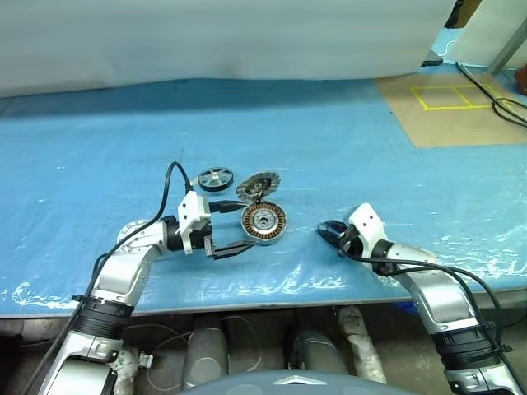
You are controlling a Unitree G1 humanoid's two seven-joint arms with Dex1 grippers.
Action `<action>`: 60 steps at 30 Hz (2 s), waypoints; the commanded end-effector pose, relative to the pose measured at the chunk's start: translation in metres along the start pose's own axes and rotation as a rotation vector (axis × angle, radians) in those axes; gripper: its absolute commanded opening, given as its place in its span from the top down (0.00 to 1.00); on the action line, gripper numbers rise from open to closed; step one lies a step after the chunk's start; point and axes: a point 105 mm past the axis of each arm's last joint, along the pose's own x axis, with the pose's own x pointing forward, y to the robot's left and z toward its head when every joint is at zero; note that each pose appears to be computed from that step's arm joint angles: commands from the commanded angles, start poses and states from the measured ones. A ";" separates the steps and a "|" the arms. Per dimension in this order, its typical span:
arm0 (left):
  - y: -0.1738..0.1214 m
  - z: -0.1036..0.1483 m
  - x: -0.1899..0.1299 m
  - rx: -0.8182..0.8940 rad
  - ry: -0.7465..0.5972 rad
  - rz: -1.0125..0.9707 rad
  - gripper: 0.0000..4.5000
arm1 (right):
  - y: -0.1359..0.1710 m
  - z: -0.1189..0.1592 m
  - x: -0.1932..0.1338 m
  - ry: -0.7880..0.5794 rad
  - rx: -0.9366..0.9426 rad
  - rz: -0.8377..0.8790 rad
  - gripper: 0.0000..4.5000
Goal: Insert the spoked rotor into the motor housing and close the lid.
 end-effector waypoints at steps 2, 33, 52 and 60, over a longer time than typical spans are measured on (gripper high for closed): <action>0.002 0.002 -0.001 0.026 -0.006 0.000 0.00 | 0.005 -0.020 -0.002 0.072 0.033 0.011 0.87; 0.001 -0.015 -0.020 0.037 0.077 0.076 0.00 | 0.061 0.088 0.048 -0.107 -0.172 0.450 0.87; -0.008 -0.018 -0.016 0.028 0.073 0.089 0.00 | 0.059 0.092 0.065 -0.104 -0.221 0.464 0.87; -0.011 -0.016 -0.009 0.033 0.069 0.081 0.00 | 0.062 0.088 0.065 -0.089 -0.248 0.474 0.87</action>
